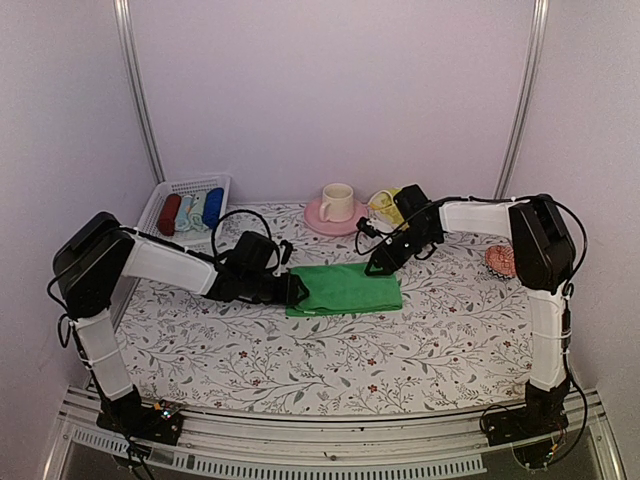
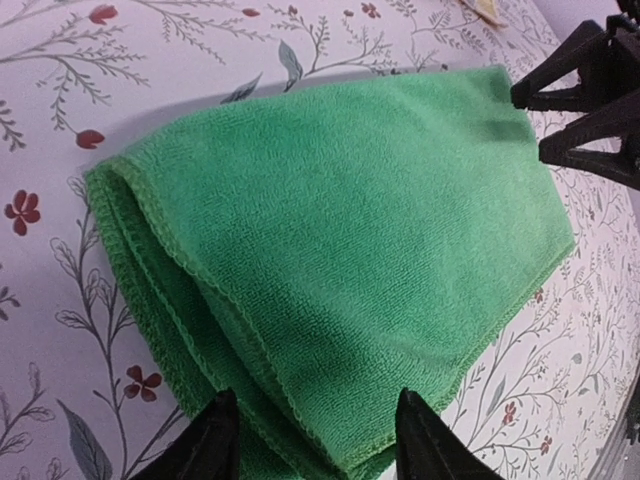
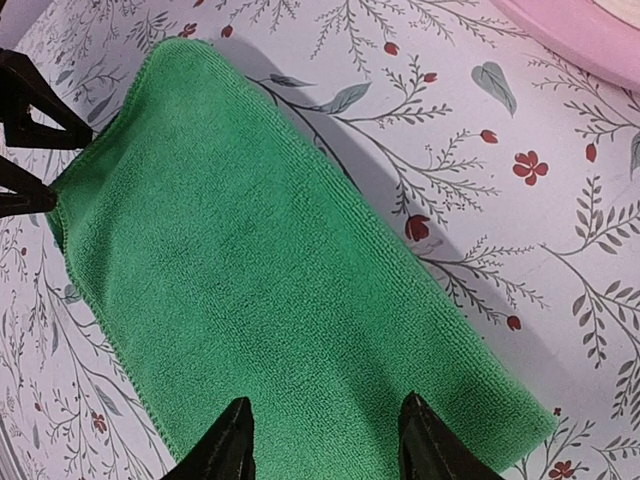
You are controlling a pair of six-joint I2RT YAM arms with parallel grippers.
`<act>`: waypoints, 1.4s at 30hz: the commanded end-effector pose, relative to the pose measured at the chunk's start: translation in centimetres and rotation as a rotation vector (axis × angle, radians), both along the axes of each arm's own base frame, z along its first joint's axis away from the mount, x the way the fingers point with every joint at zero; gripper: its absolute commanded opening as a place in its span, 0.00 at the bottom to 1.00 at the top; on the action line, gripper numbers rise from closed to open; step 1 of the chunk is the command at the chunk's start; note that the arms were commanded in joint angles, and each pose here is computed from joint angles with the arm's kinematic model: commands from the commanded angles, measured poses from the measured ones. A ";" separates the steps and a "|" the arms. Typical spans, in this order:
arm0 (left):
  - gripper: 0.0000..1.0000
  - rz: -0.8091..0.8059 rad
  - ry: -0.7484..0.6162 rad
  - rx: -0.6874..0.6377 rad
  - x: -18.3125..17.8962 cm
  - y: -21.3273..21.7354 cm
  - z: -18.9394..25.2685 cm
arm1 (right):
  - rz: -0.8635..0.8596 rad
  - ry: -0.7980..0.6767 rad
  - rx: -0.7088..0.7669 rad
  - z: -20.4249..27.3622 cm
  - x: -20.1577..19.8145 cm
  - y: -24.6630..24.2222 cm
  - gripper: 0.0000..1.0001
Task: Roll the towels
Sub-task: Smooth out the towel at the center of the board.
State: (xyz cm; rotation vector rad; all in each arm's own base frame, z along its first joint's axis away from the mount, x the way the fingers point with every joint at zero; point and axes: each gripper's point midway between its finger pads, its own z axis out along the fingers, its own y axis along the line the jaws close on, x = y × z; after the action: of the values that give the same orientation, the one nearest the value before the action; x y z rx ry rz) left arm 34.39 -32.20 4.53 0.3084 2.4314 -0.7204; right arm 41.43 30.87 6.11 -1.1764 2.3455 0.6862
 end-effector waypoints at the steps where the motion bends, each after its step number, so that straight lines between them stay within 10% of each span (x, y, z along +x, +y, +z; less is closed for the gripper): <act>1: 0.50 -0.016 0.025 0.023 -0.6 -0.4 -0.9 | -0.015 -0.032 0.000 0.6 1.0 0.3 0.50; 22: 0.03 0.021 0.035 0.086 -1.1 1.5 -1.6 | -0.046 -0.030 -0.065 -1.3 1.5 -0.6 0.49; 34: 0.05 0.046 0.034 0.115 -1.5 2.9 -1.8 | -0.050 -0.031 -0.095 -2.1 1.6 -1.0 0.49; 42: 0.43 0.068 0.016 0.121 -1.3 3.7 -1.1 | 0.015 -0.045 -0.053 0.1 0.6 -0.4 0.50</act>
State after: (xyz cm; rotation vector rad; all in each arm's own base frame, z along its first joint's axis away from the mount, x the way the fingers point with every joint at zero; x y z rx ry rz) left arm 32.88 -29.15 2.00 0.2761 2.5254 -0.5675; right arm 42.30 29.62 4.23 -1.1705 2.3987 0.5576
